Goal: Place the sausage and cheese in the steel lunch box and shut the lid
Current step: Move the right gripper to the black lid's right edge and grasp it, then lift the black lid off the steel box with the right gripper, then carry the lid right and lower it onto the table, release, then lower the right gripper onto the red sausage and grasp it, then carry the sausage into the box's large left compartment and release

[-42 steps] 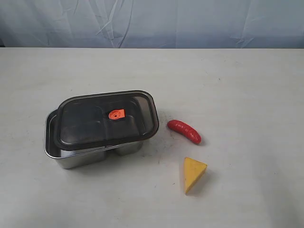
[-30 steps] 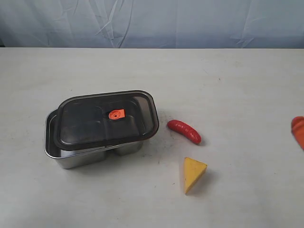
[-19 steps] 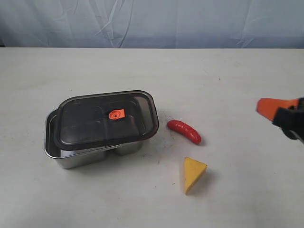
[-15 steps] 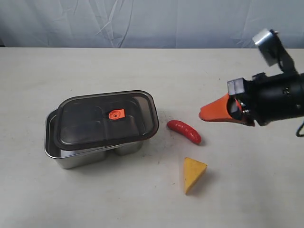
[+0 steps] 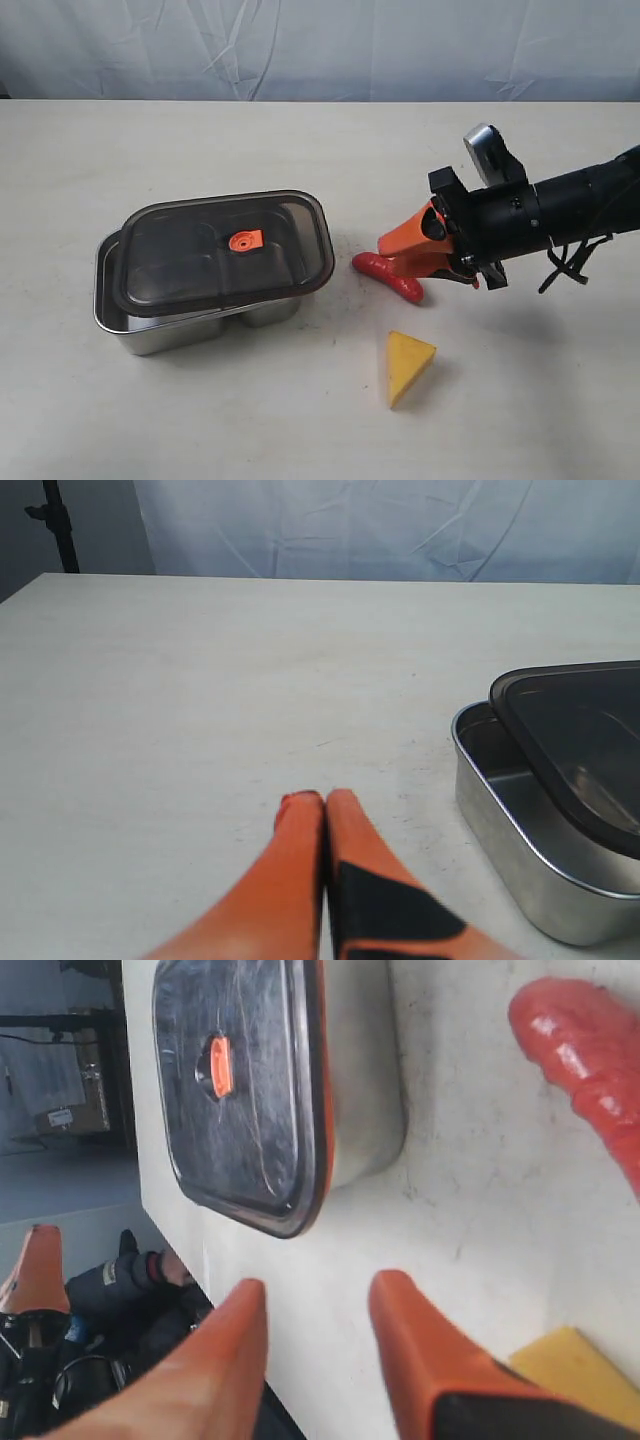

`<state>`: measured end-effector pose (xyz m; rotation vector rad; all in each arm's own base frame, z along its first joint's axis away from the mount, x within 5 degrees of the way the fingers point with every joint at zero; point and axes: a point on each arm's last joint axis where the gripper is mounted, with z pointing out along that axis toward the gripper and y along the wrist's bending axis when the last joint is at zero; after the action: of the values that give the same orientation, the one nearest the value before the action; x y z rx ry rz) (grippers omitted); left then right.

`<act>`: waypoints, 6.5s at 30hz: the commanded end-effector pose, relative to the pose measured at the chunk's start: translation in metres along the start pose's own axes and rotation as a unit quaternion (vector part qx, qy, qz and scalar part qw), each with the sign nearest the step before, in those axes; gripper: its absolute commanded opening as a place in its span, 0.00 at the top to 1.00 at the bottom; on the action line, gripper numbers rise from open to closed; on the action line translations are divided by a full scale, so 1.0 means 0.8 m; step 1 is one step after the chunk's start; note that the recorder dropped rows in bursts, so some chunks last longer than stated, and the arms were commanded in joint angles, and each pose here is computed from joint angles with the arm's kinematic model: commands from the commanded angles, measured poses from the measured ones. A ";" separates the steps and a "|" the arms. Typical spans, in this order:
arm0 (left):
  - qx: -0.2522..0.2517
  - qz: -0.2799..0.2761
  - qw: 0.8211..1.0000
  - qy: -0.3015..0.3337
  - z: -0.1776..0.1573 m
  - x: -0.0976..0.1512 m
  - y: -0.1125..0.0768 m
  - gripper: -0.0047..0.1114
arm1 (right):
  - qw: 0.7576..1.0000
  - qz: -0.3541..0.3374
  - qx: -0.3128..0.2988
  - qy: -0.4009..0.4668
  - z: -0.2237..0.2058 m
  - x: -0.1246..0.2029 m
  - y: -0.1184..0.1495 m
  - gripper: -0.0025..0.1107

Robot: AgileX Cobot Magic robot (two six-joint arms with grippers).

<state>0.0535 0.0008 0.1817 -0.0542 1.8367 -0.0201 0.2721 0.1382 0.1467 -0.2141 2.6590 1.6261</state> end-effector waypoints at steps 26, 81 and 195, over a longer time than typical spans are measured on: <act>-0.002 0.002 1.000 -0.009 0.000 -0.001 0.000 0.96 | 0.993 -0.009 0.073 -0.090 0.089 0.001 0.024 0.53; -0.002 0.002 1.000 -0.009 0.000 -0.001 0.000 0.96 | 0.930 -0.322 0.036 -0.171 -0.010 0.030 0.180 0.99; -0.002 0.002 1.000 -0.009 0.000 -0.001 0.000 0.96 | 0.829 -0.453 0.308 0.112 0.202 0.022 0.227 0.98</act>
<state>0.0535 0.0008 0.1819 -0.0542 1.8346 -0.0201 0.2243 0.3420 0.2420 -1.3567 2.3776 0.4641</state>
